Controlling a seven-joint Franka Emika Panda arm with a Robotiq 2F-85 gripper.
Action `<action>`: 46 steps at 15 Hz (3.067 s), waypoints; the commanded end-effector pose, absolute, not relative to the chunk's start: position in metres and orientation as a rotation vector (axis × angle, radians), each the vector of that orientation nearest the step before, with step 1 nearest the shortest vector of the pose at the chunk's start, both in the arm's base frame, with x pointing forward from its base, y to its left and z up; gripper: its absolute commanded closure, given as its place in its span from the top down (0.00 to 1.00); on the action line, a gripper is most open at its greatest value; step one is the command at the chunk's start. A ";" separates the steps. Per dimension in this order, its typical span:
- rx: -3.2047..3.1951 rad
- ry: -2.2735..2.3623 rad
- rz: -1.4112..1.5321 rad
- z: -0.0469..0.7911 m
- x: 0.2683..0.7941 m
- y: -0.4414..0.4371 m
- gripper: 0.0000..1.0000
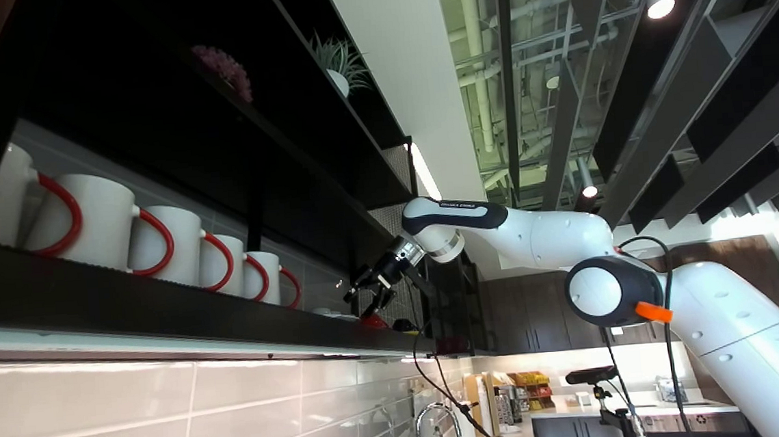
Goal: Remove one white plate from the shelf
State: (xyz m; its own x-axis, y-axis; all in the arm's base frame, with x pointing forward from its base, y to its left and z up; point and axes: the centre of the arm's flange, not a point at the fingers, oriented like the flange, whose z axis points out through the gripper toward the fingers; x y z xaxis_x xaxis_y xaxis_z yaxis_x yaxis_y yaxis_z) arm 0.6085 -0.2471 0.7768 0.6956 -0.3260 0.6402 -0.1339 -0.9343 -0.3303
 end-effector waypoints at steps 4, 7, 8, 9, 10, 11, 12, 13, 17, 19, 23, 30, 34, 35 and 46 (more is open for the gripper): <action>-2.628 0.324 -1.052 0.783 0.633 -0.251 0.97; -2.626 0.329 -1.042 0.777 0.636 -0.250 0.75; -2.622 0.334 -1.040 0.776 0.636 -0.251 0.62; -2.617 0.338 -1.041 0.775 0.635 -0.251 0.53; -2.611 0.344 -1.047 0.775 0.634 -0.252 0.46; -2.602 0.348 -1.051 0.776 0.632 -0.253 0.38; -2.594 0.355 -1.058 0.777 0.630 -0.255 0.32; -2.585 0.360 -1.065 0.779 0.628 -0.256 0.26; -2.561 0.371 -1.101 0.787 0.617 -0.263 0.01; -2.548 0.375 -1.116 0.791 0.613 -0.264 0.00; -2.511 0.428 -1.117 0.796 0.602 -0.266 0.00; -2.236 0.664 -1.083 0.802 0.561 -0.265 0.01; -2.147 0.752 -0.981 0.802 0.540 -0.263 0.01; -2.136 0.779 -0.968 0.801 0.532 -0.262 0.01; -2.254 0.561 -0.802 0.752 0.433 -0.255 0.01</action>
State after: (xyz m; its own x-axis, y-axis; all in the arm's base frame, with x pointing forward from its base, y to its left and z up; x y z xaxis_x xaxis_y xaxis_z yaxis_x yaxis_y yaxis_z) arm 0.4796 -0.2645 0.7830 0.6760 -0.6304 0.3816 -0.2154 -0.6643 -0.7158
